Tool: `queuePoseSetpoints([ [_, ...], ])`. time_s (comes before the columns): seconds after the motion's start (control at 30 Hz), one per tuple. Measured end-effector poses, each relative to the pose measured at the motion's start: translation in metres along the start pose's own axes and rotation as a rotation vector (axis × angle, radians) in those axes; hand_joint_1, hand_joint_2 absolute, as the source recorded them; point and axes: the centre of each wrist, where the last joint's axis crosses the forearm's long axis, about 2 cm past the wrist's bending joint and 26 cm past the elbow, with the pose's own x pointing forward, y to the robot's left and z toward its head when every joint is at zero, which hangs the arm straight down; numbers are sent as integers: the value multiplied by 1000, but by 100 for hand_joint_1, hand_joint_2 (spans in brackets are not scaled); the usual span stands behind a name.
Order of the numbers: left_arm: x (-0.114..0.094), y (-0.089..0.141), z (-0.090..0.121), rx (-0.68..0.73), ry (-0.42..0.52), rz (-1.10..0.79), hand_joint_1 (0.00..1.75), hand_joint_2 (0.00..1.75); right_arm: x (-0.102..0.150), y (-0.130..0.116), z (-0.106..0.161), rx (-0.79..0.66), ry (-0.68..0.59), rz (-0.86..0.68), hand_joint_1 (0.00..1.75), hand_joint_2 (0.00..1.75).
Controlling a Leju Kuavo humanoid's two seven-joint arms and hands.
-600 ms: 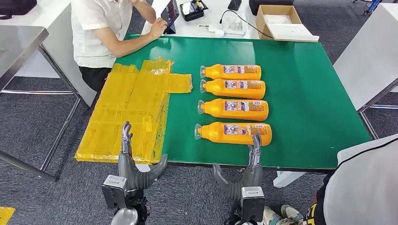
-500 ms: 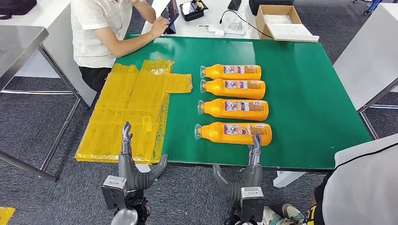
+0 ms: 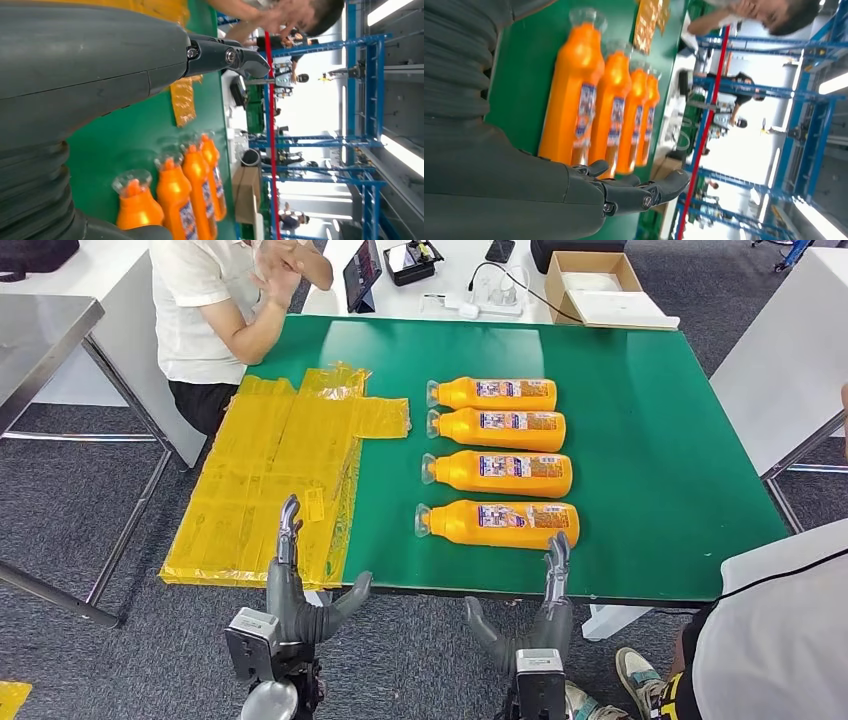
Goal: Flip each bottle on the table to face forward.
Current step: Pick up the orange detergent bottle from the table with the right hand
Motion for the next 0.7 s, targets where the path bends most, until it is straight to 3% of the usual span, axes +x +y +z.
queuePoseSetpoints([
  [0.17, -3, -5, -2, -16, 15, 16, 0, 175, -6, -9, -3, 61, -10, 86, 0, 175],
  [0.43, -9, -10, 1, -56, 40, 22, 0, 175, -34, -35, 2, 298, -42, 517, 0, 175],
  [0.7, -11, -16, -4, -66, 49, 39, 0, 175, -56, -62, -14, 348, -30, 645, 0, 175],
])
